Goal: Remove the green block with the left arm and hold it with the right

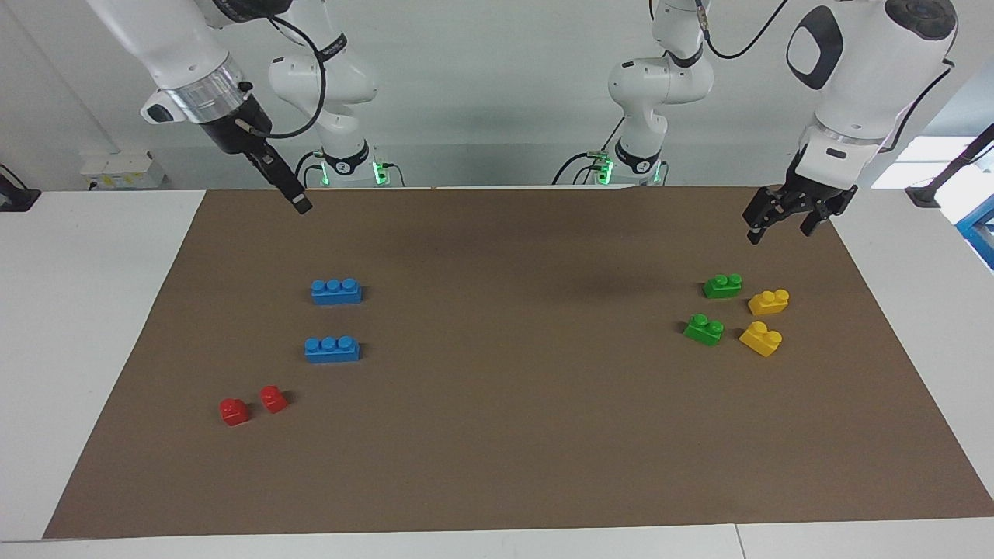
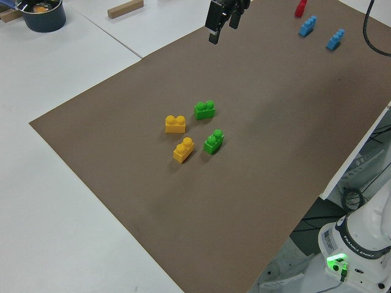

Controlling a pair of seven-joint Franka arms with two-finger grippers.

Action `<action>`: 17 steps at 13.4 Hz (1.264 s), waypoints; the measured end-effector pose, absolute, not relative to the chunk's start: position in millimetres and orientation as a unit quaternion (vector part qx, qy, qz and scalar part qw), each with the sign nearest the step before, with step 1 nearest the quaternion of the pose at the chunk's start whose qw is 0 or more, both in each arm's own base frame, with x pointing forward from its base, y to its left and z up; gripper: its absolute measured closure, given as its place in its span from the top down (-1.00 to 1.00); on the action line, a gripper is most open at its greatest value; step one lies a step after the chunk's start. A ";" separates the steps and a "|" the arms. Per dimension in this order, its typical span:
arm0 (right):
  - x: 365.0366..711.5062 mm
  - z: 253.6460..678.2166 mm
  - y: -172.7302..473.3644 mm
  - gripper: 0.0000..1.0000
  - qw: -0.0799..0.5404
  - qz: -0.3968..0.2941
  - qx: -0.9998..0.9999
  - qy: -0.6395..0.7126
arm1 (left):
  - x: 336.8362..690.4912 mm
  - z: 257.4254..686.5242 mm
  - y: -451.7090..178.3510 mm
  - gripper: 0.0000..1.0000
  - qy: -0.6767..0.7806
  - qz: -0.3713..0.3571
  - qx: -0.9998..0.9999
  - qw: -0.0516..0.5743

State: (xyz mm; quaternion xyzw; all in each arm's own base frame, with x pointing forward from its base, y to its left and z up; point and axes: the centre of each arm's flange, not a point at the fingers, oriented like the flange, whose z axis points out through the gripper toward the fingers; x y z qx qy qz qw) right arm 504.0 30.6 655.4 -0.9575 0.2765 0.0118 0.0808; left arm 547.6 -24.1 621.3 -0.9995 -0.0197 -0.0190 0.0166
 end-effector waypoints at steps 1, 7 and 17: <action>502.0 657.4 28.6 0.99 0.073 0.006 -0.969 0.237 | 546.1 623.3 -24.5 1.00 -0.019 -0.015 -1.000 0.017; 502.0 654.3 10.4 1.00 0.003 -0.010 -1.000 0.012 | 545.1 620.4 -24.8 1.00 -0.020 -0.004 -1.000 0.010; 523.3 612.6 2.4 1.00 0.003 0.014 -1.000 0.003 | 545.8 617.8 -26.3 1.00 -0.021 0.004 -1.000 -0.002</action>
